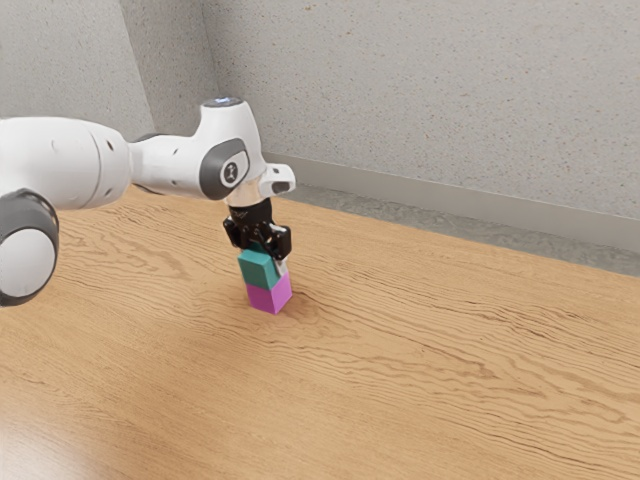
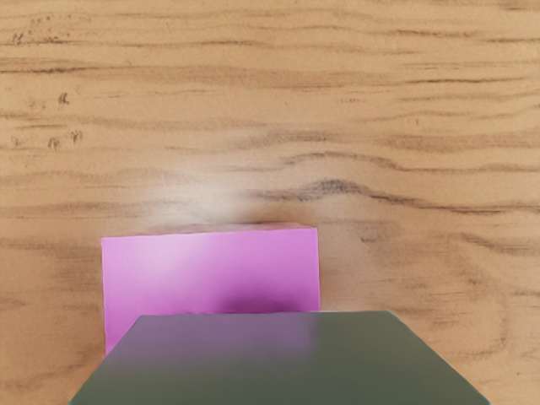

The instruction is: Pick up the blue block with one arm, and put the blue block on the pink block with one arm

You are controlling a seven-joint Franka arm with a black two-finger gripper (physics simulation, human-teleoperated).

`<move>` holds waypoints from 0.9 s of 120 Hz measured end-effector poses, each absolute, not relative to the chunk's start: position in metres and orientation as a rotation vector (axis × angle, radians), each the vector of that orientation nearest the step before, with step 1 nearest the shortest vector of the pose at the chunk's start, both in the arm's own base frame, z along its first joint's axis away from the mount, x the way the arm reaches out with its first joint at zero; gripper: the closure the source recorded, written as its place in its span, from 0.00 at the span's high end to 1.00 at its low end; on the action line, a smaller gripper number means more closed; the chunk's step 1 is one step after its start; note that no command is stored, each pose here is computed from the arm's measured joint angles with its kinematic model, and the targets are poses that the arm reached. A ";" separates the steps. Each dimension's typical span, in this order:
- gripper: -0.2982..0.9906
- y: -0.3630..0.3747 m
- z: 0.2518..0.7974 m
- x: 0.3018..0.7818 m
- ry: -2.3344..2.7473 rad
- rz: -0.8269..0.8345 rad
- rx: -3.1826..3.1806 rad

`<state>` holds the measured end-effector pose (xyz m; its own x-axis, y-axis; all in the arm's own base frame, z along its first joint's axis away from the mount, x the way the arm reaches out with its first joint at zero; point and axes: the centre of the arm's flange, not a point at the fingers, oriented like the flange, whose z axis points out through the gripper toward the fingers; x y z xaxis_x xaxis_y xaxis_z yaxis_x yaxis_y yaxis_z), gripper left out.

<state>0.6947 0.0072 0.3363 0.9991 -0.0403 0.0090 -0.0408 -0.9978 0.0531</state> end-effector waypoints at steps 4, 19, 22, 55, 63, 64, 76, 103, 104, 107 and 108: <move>0.51 0.009 0.335 0.697 -0.057 0.013 3.088; 0.51 0.013 0.338 0.706 -0.046 0.027 3.092; 0.51 0.013 0.338 0.707 -0.045 0.027 3.092; 0.62 0.014 0.331 0.706 -0.011 -0.005 3.061; 0.66 0.025 0.336 0.705 0.017 -0.001 3.057; 0.67 0.026 0.338 0.704 0.021 0.002 3.057; 0.71 0.028 0.405 0.674 0.028 0.095 3.054; 0.75 -0.018 0.549 0.566 -0.099 0.312 3.020; 0.75 -0.019 0.553 0.563 -0.102 0.317 3.019; 0.75 -0.021 0.561 0.554 -0.111 0.321 3.017; 0.75 -0.022 0.563 0.552 -0.114 0.321 3.017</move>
